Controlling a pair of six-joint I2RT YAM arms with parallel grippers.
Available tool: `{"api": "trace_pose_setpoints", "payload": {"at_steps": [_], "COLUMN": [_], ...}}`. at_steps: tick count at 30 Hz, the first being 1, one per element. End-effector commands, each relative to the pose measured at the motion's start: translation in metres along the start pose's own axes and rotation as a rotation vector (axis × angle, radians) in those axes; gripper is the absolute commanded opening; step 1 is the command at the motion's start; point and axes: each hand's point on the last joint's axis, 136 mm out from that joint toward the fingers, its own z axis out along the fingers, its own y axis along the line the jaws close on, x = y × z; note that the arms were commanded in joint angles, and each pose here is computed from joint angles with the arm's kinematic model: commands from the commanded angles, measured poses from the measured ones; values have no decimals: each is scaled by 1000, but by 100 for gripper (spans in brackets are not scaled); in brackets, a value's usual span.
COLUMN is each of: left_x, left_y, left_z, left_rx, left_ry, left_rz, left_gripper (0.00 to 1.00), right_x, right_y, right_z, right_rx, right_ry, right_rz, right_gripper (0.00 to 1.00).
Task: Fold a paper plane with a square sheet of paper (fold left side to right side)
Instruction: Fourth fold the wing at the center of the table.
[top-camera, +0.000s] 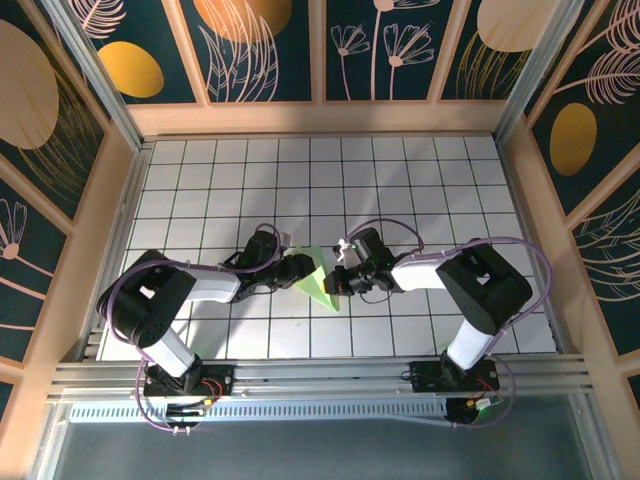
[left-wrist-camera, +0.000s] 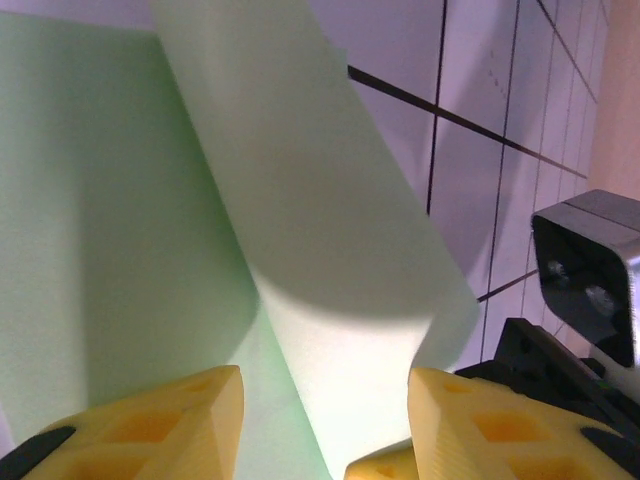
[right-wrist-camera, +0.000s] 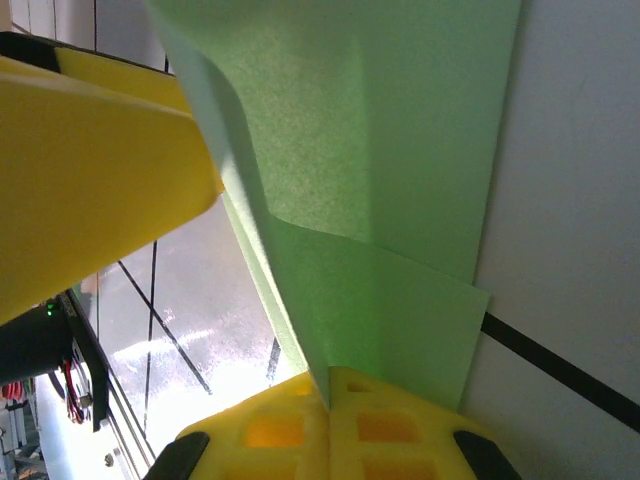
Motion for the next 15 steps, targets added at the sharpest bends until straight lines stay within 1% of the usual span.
{"api": "trace_pose_setpoints", "payload": {"at_steps": [1,11,15], "left_x": [-5,-5,-4], "left_y": [-5,10,15], "left_z": [6,12,13], "left_rx": [6,-76,-111], "left_ry": [-17,-8,0], "left_rz": [6,13,20], "left_gripper": [47,48,48], "right_x": [3,5,2], "right_y": [-4,-5,-2], "right_z": [2,4,2], "right_rx": [-9,-11,-17], "right_ry": [10,18,9], "right_rz": [18,25,20], "right_gripper": [0,0,4]}}
